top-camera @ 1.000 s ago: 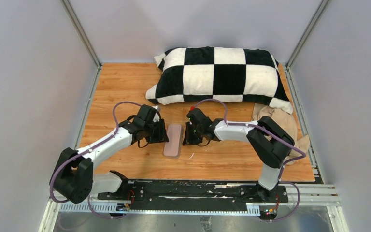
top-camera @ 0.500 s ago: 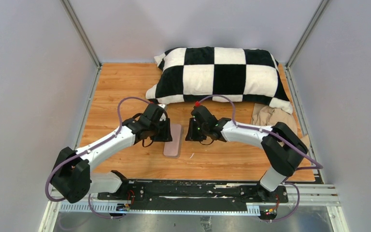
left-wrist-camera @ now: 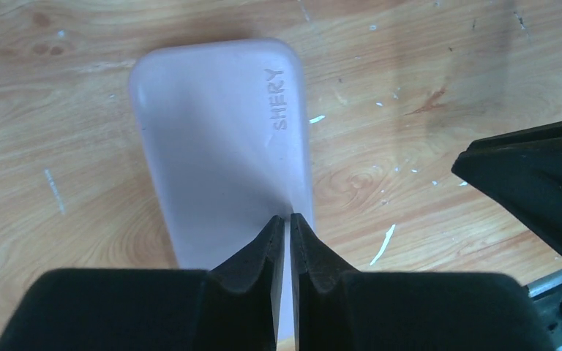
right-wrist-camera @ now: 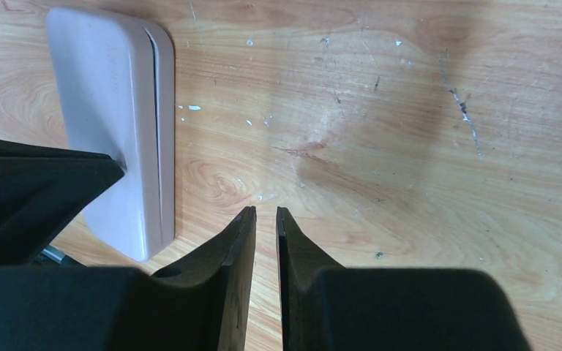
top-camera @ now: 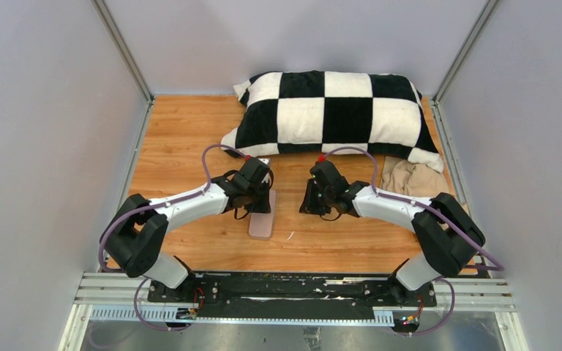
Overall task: Organize the sunglasses
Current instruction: Move the sunglasses case at the center of the board, then reset both arms
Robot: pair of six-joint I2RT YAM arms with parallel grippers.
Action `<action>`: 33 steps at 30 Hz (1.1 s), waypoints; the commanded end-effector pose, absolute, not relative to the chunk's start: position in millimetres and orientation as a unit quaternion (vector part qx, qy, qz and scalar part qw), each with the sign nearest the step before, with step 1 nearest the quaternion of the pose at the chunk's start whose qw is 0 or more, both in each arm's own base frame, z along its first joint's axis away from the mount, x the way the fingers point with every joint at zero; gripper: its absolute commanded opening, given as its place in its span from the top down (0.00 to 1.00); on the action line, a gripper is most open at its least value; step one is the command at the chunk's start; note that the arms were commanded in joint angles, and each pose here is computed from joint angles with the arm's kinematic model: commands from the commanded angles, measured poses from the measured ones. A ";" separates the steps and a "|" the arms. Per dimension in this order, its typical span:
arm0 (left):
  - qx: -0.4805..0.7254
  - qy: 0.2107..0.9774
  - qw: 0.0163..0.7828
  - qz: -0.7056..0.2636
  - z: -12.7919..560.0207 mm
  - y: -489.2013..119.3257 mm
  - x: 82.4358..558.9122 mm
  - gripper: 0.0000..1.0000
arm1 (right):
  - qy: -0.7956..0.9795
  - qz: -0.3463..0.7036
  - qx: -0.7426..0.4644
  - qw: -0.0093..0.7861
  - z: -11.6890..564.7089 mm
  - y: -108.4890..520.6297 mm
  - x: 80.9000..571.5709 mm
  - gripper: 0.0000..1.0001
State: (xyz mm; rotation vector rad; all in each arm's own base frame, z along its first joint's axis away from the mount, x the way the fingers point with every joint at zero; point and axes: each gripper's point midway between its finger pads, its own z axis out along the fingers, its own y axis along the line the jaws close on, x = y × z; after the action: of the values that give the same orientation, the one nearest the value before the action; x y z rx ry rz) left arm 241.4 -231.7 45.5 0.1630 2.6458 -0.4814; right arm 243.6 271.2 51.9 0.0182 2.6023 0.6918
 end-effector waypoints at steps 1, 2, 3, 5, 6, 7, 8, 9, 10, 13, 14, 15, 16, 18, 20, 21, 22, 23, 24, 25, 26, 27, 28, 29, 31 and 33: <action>0.075 0.963 0.205 -0.158 25.1 -238.1 230.9 0.86 | 0.947 0.236 0.008 0.219 46.0 260.7 239.4 0.78; 0.079 0.964 0.201 -0.156 22.8 -239.4 229.4 0.86 | 0.946 0.238 0.008 0.219 46.1 261.1 239.7 0.78; 0.081 0.965 0.198 -0.154 21.2 -240.5 228.6 0.86 | 0.946 0.239 0.007 0.218 46.7 261.9 239.8 0.78; 0.083 0.966 0.193 -0.151 19.1 -241.8 228.3 0.86 | 0.946 0.241 0.006 0.218 47.2 263.0 240.3 0.79; 0.083 0.966 0.192 -0.150 19.6 -242.1 228.5 0.86 | 0.945 0.242 0.005 0.218 47.8 263.4 240.2 0.79; 0.083 0.966 0.194 -0.152 22.3 -242.8 228.8 0.86 | 0.945 0.243 0.004 0.219 48.7 263.6 240.2 0.79; 0.081 0.964 0.207 -0.148 28.9 -242.0 233.8 0.86 | 0.945 0.243 0.004 0.220 49.3 263.2 240.0 0.79; 0.079 0.962 0.215 -0.149 36.9 -242.1 236.0 0.85 | 0.944 0.244 0.004 0.222 50.5 262.8 239.9 0.79; 0.079 0.959 0.225 -0.151 46.1 -242.3 238.3 0.83 | 0.943 0.246 0.003 0.225 52.8 262.6 240.4 0.78; 0.076 0.949 0.260 -0.160 78.4 -241.2 245.0 0.78 | 0.940 0.249 0.001 0.233 58.3 260.9 240.9 0.78; 0.075 0.945 0.272 -0.163 89.3 -240.2 246.7 0.77 | 0.939 0.249 0.001 0.237 60.4 260.2 241.7 0.77; 0.074 0.943 0.282 -0.163 97.6 -238.5 247.7 0.76 | 0.938 0.250 -0.001 0.240 62.5 260.1 242.4 0.77; 0.072 0.940 0.290 -0.163 104.7 -236.7 248.6 0.75 | 0.937 0.251 -0.003 0.243 64.7 259.9 243.1 0.76; 0.069 0.937 0.302 -0.161 114.3 -232.6 249.3 0.74 | 0.935 0.250 -0.007 0.250 68.5 258.9 244.9 0.75; 0.065 0.935 0.309 -0.161 121.0 -229.4 248.6 0.74 | 0.934 0.249 -0.012 0.257 72.7 258.1 246.1 0.73; 0.062 0.934 0.314 -0.161 123.8 -227.4 248.3 0.73 | 0.932 0.250 -0.016 0.261 75.5 257.8 246.5 0.72; 0.058 0.932 0.319 -0.162 126.8 -225.5 247.7 0.72 | 0.931 0.249 -0.019 0.265 78.0 256.6 247.0 0.71; 0.054 0.931 0.324 -0.160 129.6 -222.7 247.2 0.72 | 0.929 0.249 -0.023 0.273 83.1 255.3 247.2 0.69; 0.052 0.928 0.331 -0.162 134.2 -220.5 246.8 0.70 | 0.927 0.246 -0.029 0.282 88.0 252.7 247.7 0.66; 0.049 0.925 0.340 -0.164 139.8 -218.1 246.3 0.69 | 0.926 0.239 -0.034 0.291 92.4 248.3 248.2 0.63; 0.045 0.921 0.349 -0.165 145.4 -214.6 245.7 0.67 | 0.924 0.229 -0.041 0.304 99.0 242.5 249.1 0.59; 0.040 0.915 0.363 -0.169 155.6 -210.3 244.5 0.65 | 0.922 0.211 -0.043 0.323 107.1 232.9 252.1 0.56; 0.034 0.910 0.377 -0.168 163.9 -205.2 244.3 0.63 | 0.923 0.186 -0.048 0.332 113.6 220.4 250.4 0.50; 0.030 0.904 0.391 -0.168 173.2 -199.9 244.0 0.62 | 0.921 0.164 -0.048 0.350 125.0 207.8 251.9 0.46; 0.023 0.892 0.421 -0.164 192.2 -187.6 242.8 0.60 | 0.912 0.120 -0.049 0.389 151.5 181.3 252.7 0.40; 0.016 0.878 0.451 -0.159 213.0 -174.7 241.2 0.58 | 0.896 0.078 -0.038 0.436 180.7 153.0 253.8 0.35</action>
State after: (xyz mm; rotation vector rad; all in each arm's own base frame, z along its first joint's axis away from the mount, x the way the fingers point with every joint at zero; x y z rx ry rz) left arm 242.5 -204.6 182.7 0.0875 2.2776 -0.4813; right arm 247.1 219.0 134.1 -0.1098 2.3601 0.5172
